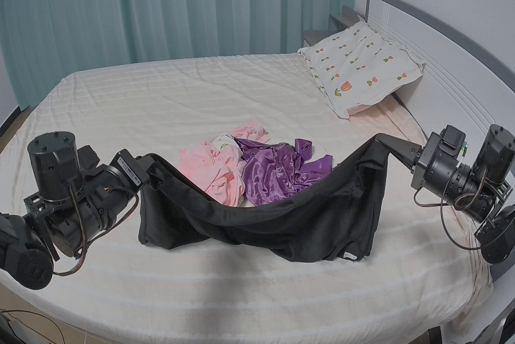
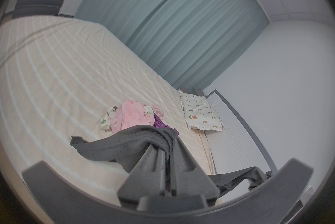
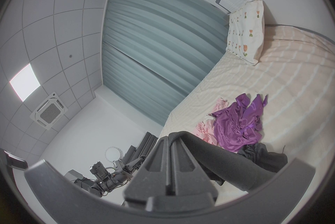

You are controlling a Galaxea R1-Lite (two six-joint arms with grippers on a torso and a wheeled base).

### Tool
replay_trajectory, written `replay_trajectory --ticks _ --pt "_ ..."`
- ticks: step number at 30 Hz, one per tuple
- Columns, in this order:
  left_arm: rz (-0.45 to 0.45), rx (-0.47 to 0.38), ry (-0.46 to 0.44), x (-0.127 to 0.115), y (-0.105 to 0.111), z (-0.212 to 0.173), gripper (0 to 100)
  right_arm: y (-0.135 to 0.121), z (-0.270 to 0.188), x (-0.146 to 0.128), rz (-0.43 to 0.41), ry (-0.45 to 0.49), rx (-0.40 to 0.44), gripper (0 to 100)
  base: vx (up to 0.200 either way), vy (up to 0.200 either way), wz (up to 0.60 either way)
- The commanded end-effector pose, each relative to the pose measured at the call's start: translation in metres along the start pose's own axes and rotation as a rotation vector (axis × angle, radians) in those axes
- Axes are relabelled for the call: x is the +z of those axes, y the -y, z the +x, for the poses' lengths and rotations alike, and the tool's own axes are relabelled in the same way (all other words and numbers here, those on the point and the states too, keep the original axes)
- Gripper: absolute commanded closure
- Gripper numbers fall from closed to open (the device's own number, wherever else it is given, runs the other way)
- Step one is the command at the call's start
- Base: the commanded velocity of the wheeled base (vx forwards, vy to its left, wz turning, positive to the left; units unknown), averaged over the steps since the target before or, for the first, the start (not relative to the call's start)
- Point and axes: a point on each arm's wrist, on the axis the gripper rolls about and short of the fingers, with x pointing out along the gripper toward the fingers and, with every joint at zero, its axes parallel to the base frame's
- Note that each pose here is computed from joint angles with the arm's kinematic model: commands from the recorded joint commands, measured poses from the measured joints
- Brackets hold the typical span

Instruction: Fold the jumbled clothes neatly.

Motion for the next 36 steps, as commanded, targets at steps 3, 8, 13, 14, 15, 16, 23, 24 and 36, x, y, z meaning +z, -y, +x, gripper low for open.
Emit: replay_trajectory --ticks 3,8,13,14,15,16,23,24,36 --pt "-0.077 0.008 -0.042 -0.014 -0.017 -0.012 100 0.025 -0.001 -0.022 0.038 -0.05 -0.06 100 -0.2 0.0 0.0" --pt "-0.102 0.015 -0.091 -0.022 -0.026 -0.018 100 0.032 -0.004 -0.031 0.041 -0.057 -0.06 100 -0.08 0.0 0.0" --pt "-0.112 0.02 -0.104 -0.024 -0.028 -0.017 100 0.03 -0.004 -0.03 0.054 -0.039 -0.04 100 0.0 0.0 0.0" --pt "-0.114 0.021 -0.105 -0.024 -0.029 -0.018 100 0.029 -0.004 -0.029 0.058 -0.036 -0.037 100 0.0 0.0 0.0" --pt "-0.121 0.021 -0.105 -0.024 -0.029 -0.018 100 0.029 -0.004 -0.029 0.062 -0.037 -0.035 100 0.0 0.0 0.0" --pt "-0.139 0.019 -0.104 -0.024 -0.028 -0.018 100 0.028 -0.005 -0.029 0.062 -0.036 -0.033 100 0.0 0.0 0.0" --pt "-0.218 -0.008 -0.128 -0.02 -0.028 -0.018 100 0.028 -0.005 -0.029 0.061 -0.034 -0.033 100 0.0 0.0 0.0" --pt "-0.221 -0.002 -0.121 -0.019 -0.03 -0.018 100 0.027 -0.005 -0.029 0.06 -0.032 -0.033 100 0.0 0.2 0.0" --pt "-0.208 -0.045 -0.066 -0.005 -0.025 -0.033 100 0.017 -0.009 -0.028 0.049 -0.025 -0.001 100 0.0 0.2 0.0"
